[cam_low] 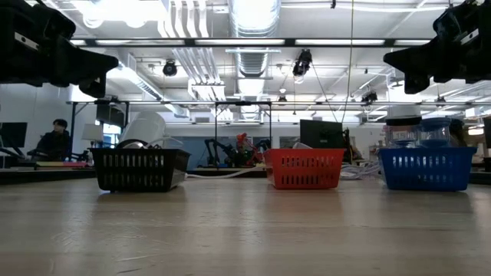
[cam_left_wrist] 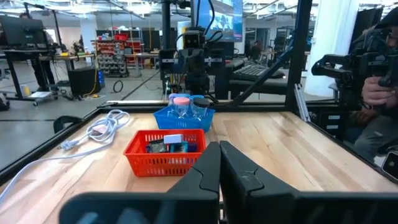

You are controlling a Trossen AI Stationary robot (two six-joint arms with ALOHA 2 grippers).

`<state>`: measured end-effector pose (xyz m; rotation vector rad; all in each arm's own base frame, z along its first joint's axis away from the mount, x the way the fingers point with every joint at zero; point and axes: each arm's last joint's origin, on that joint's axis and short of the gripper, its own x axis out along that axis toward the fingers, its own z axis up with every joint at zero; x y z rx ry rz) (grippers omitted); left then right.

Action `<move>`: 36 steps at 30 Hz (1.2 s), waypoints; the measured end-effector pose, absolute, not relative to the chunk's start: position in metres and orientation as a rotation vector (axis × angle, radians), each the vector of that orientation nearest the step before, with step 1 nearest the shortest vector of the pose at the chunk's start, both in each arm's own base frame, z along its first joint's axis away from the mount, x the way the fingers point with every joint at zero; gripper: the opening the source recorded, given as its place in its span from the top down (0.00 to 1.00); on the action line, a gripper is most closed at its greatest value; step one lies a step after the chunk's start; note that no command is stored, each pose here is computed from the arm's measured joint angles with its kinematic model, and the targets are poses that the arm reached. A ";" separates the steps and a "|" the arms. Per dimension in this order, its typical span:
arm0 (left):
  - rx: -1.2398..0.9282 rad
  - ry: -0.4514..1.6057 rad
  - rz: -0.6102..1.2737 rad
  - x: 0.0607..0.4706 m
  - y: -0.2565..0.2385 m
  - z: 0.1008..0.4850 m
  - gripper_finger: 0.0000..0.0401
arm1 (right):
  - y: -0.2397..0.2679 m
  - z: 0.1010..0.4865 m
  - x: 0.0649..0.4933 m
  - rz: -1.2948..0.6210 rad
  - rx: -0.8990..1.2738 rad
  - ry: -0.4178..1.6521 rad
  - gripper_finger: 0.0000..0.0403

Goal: Pick & Place Office items
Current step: Return to Home Position

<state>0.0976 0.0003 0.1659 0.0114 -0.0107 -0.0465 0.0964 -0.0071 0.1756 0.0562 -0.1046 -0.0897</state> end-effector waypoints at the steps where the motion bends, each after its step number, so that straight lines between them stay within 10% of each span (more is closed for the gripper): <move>1: 0.011 -0.011 -0.046 0.098 0.000 0.166 0.99 | -0.007 0.175 0.096 -0.091 0.047 -0.103 0.98; 36: -0.007 -0.006 -0.005 0.098 0.002 0.166 0.97 | -0.007 0.174 0.097 -0.092 0.047 -0.091 0.98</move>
